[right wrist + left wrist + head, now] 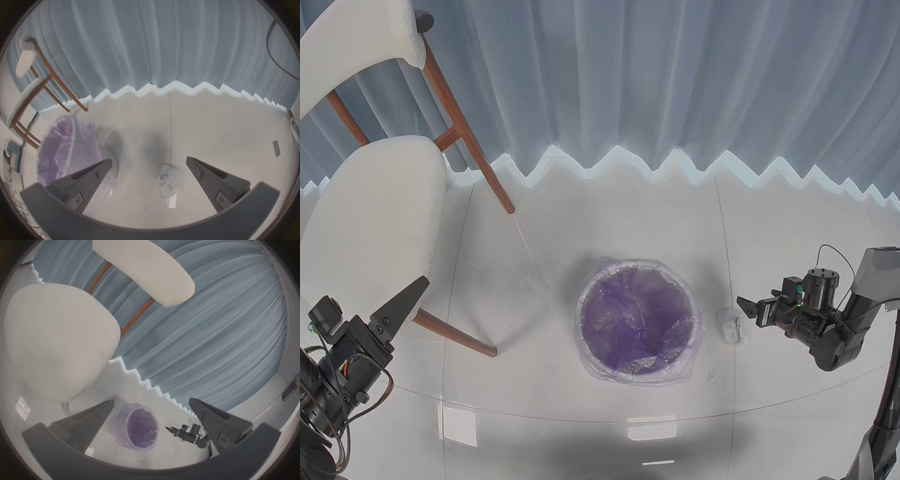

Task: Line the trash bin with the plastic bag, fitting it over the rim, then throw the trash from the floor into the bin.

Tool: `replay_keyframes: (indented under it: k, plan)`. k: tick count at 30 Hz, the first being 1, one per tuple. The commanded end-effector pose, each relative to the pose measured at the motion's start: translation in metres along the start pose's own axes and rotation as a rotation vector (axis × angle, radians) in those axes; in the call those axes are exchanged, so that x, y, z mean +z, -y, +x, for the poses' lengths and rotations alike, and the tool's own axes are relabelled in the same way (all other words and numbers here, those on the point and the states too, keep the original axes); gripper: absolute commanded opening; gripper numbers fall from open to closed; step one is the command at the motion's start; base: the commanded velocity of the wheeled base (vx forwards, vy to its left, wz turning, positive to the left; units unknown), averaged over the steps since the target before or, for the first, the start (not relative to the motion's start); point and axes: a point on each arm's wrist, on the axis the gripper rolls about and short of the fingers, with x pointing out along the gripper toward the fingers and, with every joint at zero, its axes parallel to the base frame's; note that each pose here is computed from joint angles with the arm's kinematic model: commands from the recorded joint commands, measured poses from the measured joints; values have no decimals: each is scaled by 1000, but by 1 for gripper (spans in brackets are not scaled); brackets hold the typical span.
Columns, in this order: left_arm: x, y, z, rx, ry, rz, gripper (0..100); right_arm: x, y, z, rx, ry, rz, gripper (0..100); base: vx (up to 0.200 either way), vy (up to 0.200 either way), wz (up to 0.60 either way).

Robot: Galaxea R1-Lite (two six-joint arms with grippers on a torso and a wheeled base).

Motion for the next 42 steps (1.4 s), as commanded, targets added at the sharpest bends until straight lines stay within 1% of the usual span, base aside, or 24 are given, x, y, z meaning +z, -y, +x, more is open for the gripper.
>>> replay_keyframes:
  k: [1,4,5,6,7,10,11,12,16,21,26,27,34,36,39,42]
  plan:
    - [-4,-3,-2,19,-21,-10,100,-39,7,50,0,-106,-44,100,0,0,0]
    - [-5,-4,-3,30,-34,-8,100,-57,7,60,5,-168,-48,100,0,0,0]
    - [-5,-4,-3,30,-34,-8,100,-57,7,60,5,-168,-48,100,0,0,0]
    - [-5,-4,-3,30,-34,-6,100,-64,9,66,5,-192,-59,100,0,0,0]
    - [-5,-4,-3,30,-34,-6,100,-64,9,67,5,-192,-59,100,0,0,0]
    - [-5,-4,-3,32,-34,-11,100,-68,12,74,3,-250,-56,100,0,0,0]
    - [-5,-4,-3,32,-34,-11,100,-68,12,74,3,-250,-56,100,0,0,0]
    - [-6,-4,-2,33,-35,-13,100,-66,13,80,2,-277,-50,100,0,0,0]
    - [-6,-5,-2,34,-39,-7,100,-59,14,94,-1,-288,-51,100,0,0,0]
    - [-6,-5,-2,37,-38,-6,100,-58,15,101,-1,-375,-42,100,0,0,0]
    - [-5,-6,-2,47,-28,-4,100,-55,16,105,0,-410,-38,100,0,0,0]
    - [-4,-7,-3,57,-21,-3,100,-54,16,106,0,-429,-34,100,0,0,0]
    - [-4,-8,-3,61,-22,-3,100,-44,18,124,-2,-411,-35,100,0,0,0]
    - [-4,-8,-3,64,-22,-3,100,-44,18,125,-8,-431,-34,100,0,0,0]
    - [-3,-8,-3,67,-19,-1,100,-41,20,128,-62,-485,-30,100,0,0,0]
    - [-4,-8,-3,68,-20,-3,100,-40,20,129,-64,-501,-26,100,0,0,0]
